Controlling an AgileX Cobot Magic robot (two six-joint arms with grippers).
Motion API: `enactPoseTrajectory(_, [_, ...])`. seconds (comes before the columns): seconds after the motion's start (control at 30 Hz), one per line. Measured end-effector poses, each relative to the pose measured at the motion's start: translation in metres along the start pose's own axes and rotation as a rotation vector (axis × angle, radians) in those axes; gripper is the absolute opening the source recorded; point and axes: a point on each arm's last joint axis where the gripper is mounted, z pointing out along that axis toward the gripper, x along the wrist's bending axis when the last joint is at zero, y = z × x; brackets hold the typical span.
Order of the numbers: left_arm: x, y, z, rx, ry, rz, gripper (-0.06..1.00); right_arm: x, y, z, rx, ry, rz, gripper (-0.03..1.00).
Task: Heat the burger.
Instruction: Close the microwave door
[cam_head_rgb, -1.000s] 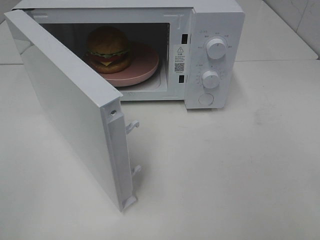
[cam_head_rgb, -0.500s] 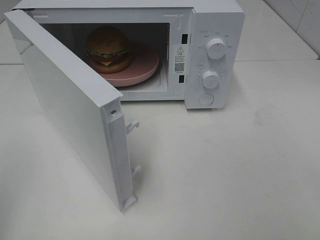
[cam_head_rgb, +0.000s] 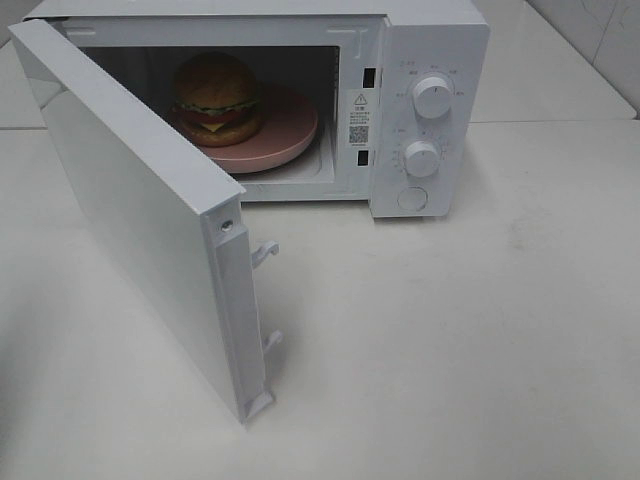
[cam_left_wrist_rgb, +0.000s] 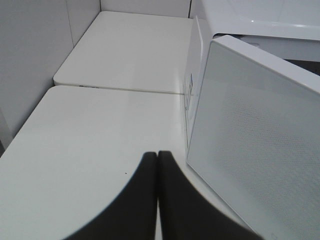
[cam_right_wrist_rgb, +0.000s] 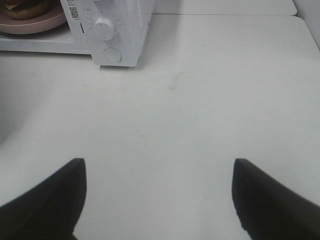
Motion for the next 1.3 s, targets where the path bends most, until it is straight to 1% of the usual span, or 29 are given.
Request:
enactPoseTrajectory(0.07, [0.001, -0.009, 0.012, -0.026, 0.006, -0.001, 0.00, 0.000, 0.000, 0.000, 0.000, 0.000, 0.000, 0.76])
enactPoseTrajectory(0.17, [0.002, -0.011, 0.015, -0.039, 0.007, -0.001, 0.00, 0.000, 0.000, 0.000, 0.000, 0.000, 0.000, 0.76])
enactPoseTrajectory(0.23, [0.003, -0.022, 0.027, -0.051, 0.014, 0.000, 0.00, 0.000, 0.000, 0.000, 0.000, 0.000, 0.000, 0.76])
enactPoseTrajectory(0.37, [0.003, -0.026, 0.037, -0.044, 0.015, 0.015, 0.00, 0.000, 0.000, 0.000, 0.000, 0.000, 0.000, 0.76])
enactPoseTrajectory(0.4, [0.003, -0.028, 0.045, -0.038, 0.011, 0.035, 0.00, 0.000, 0.000, 0.000, 0.000, 0.000, 0.000, 0.76])
enactPoseTrajectory(0.53, [0.002, -0.033, 0.056, -0.021, -0.005, 0.062, 0.00, 0.000, 0.000, 0.000, 0.000, 0.000, 0.000, 0.76])
enactPoseTrajectory(0.6, [0.000, -0.037, 0.065, -0.006, -0.036, 0.076, 0.00, 0.000, 0.000, 0.000, 0.000, 0.000, 0.000, 0.76])
enactPoseTrajectory(0.63, [0.000, -0.037, 0.065, -0.006, -0.036, 0.076, 0.00, 0.000, 0.000, 0.000, 0.000, 0.000, 0.000, 0.76])
enactPoseTrajectory(0.67, [-0.003, -0.040, 0.070, 0.002, -0.066, 0.085, 0.00, 0.000, 0.000, 0.000, 0.000, 0.000, 0.000, 0.76])
enactPoseTrajectory(0.7, [-0.003, -0.040, 0.070, 0.002, -0.066, 0.085, 0.00, 0.000, 0.000, 0.000, 0.000, 0.000, 0.000, 0.76])
enactPoseTrajectory(0.73, [-0.005, -0.041, 0.072, -0.004, -0.085, 0.090, 0.00, 0.000, 0.000, 0.000, 0.000, 0.000, 0.000, 0.76])
enactPoseTrajectory(0.77, [-0.008, -0.042, 0.076, -0.011, -0.122, 0.102, 0.00, 0.000, 0.000, 0.000, 0.000, 0.000, 0.000, 0.76])
enactPoseTrajectory(0.8, [-0.008, -0.042, 0.076, -0.011, -0.122, 0.102, 0.00, 0.000, 0.000, 0.000, 0.000, 0.000, 0.000, 0.76])
enactPoseTrajectory(0.83, [-0.010, -0.043, 0.078, -0.020, -0.145, 0.111, 0.00, 0.000, 0.000, 0.000, 0.000, 0.000, 0.000, 0.76])
enactPoseTrajectory(0.87, [-0.014, -0.043, 0.081, -0.037, -0.187, 0.126, 0.00, 0.000, 0.000, 0.000, 0.000, 0.000, 0.000, 0.76])
enactPoseTrajectory(0.9, [-0.014, -0.043, 0.081, -0.037, -0.187, 0.126, 0.00, 0.000, 0.000, 0.000, 0.000, 0.000, 0.000, 0.76])
enactPoseTrajectory(0.93, [-0.017, -0.045, 0.085, -0.051, -0.225, 0.142, 0.00, 0.000, 0.000, 0.000, 0.000, 0.000, 0.000, 0.76])
enactPoseTrajectory(0.97, [-0.018, -0.046, 0.087, -0.055, -0.242, 0.150, 0.00, 0.000, 0.000, 0.000, 0.000, 0.000, 0.000, 0.76])
enactPoseTrajectory(1.0, [-0.018, -0.046, 0.087, -0.055, -0.242, 0.150, 0.00, 0.000, 0.000, 0.000, 0.000, 0.000, 0.000, 0.76])
enactPoseTrajectory(1.07, [-0.021, -0.050, 0.092, -0.057, -0.269, 0.145, 0.00, 0.000, 0.000, 0.000, 0.000, 0.000, 0.000, 0.76])
enactPoseTrajectory(1.1, [-0.021, -0.050, 0.092, -0.057, -0.269, 0.145, 0.00, 0.000, 0.000, 0.000, 0.000, 0.000, 0.000, 0.76])
enactPoseTrajectory(1.13, [-0.024, -0.053, 0.095, -0.048, -0.291, 0.142, 0.00, 0.000, 0.000, 0.000, 0.000, 0.000, 0.000, 0.76])
enactPoseTrajectory(1.17, [-0.024, -0.053, 0.095, -0.048, -0.291, 0.142, 0.00, 0.000, 0.000, 0.000, 0.000, 0.000, 0.000, 0.76])
enactPoseTrajectory(1.2, [-0.030, -0.057, 0.098, -0.041, -0.324, 0.146, 0.00, 0.000, 0.000, 0.000, 0.000, 0.000, 0.000, 0.76])
enactPoseTrajectory(1.23, [-0.034, -0.059, 0.100, -0.032, -0.343, 0.152, 0.00, 0.000, 0.000, 0.000, 0.000, 0.000, 0.000, 0.76])
enactPoseTrajectory(1.27, [-0.034, -0.059, 0.100, -0.032, -0.343, 0.152, 0.00, 0.000, 0.000, 0.000, 0.000, 0.000, 0.000, 0.76])
enactPoseTrajectory(1.3, [-0.041, -0.062, 0.102, -0.019, -0.376, 0.166, 0.00, 0.000, 0.000, 0.000, 0.000, 0.000, 0.000, 0.76])
